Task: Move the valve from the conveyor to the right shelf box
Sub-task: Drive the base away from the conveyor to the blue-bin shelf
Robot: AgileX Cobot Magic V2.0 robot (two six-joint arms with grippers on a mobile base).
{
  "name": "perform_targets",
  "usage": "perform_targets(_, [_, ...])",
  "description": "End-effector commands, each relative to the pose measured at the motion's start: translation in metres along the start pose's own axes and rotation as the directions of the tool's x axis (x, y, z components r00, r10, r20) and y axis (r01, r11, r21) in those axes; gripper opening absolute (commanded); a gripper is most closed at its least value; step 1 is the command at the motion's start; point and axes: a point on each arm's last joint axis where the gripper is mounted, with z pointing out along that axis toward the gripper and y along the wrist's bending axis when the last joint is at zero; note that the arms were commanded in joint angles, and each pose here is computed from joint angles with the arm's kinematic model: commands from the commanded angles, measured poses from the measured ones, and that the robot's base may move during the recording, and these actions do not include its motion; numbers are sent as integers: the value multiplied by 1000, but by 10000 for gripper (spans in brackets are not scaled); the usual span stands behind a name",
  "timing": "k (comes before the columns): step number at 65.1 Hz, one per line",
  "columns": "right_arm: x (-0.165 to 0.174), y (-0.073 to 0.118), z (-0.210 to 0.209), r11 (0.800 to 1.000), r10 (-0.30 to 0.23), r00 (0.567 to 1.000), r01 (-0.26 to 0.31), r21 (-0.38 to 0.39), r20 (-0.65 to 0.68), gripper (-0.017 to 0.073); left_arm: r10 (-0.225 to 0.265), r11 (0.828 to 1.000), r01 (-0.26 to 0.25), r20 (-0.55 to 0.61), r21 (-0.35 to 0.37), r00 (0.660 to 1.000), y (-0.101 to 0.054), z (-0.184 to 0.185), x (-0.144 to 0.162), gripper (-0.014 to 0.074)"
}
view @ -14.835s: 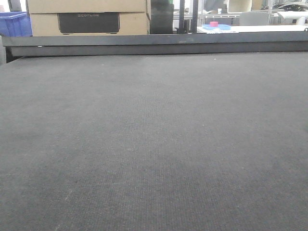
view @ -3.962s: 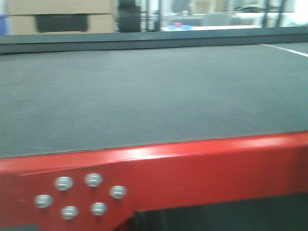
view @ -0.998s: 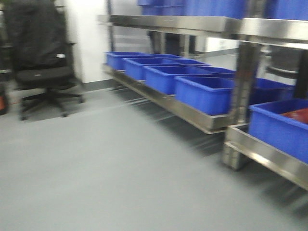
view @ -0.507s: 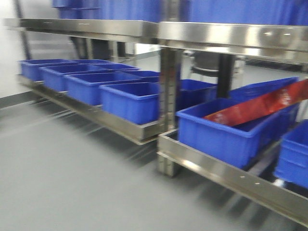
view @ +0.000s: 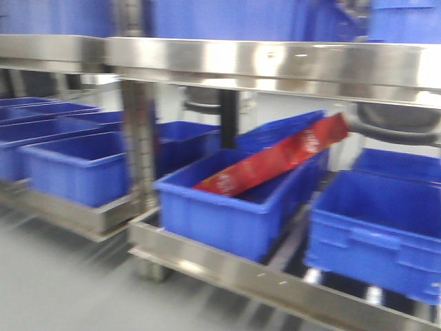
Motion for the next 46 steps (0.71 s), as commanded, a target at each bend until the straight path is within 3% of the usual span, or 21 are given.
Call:
perform_targets(1, [-9,0,-4,1000,-9,996,9,5,88,-163,-12,1000,12,66,-1,998,0,-3,-7,-111])
perform_targets(46, [-9,0,-4,1000,-9,996,9,5,88,-163,-12,1000,12,66,-1,998,0,-3,-7,-111])
